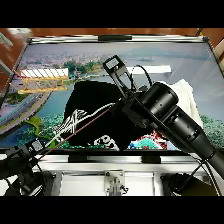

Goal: Fold the shirts.

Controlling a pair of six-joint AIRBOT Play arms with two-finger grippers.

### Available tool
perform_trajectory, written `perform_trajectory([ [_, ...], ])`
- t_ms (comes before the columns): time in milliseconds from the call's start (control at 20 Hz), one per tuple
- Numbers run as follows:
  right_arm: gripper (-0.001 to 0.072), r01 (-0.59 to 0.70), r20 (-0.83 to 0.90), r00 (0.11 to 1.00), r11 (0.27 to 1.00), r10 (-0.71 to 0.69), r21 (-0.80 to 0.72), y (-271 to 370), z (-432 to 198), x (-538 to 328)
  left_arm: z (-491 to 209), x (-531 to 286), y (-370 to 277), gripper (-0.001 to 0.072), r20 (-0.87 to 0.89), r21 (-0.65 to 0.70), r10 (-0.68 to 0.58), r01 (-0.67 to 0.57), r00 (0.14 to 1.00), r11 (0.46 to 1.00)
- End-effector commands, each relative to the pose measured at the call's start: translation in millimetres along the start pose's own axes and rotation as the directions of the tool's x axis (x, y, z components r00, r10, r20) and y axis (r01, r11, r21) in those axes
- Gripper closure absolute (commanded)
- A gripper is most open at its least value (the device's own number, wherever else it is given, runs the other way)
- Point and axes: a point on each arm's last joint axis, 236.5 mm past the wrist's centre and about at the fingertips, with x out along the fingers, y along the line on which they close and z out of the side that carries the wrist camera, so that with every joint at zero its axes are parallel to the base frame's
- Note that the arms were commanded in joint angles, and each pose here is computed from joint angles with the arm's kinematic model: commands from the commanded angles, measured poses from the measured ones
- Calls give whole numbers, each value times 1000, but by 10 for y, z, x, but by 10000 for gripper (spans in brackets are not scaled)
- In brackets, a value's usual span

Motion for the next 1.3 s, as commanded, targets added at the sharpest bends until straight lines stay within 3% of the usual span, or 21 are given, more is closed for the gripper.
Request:
perform_trajectory([
  [0,632,-8,-8,1000,999,8,42,21,-19,-1,-27,6,-17,656,17,-10,12,-11,1000,1000],
  [400,632,-2,-24,1000,999,3,42,8,-57,-1,-76,-74,-61,655,77,-34,28,-25,997,999],
  [1250,633,-48,21,999,998,47,49,77,81,-150,-110,165,-118,656,33,-2,5,-5,999,1000],
])
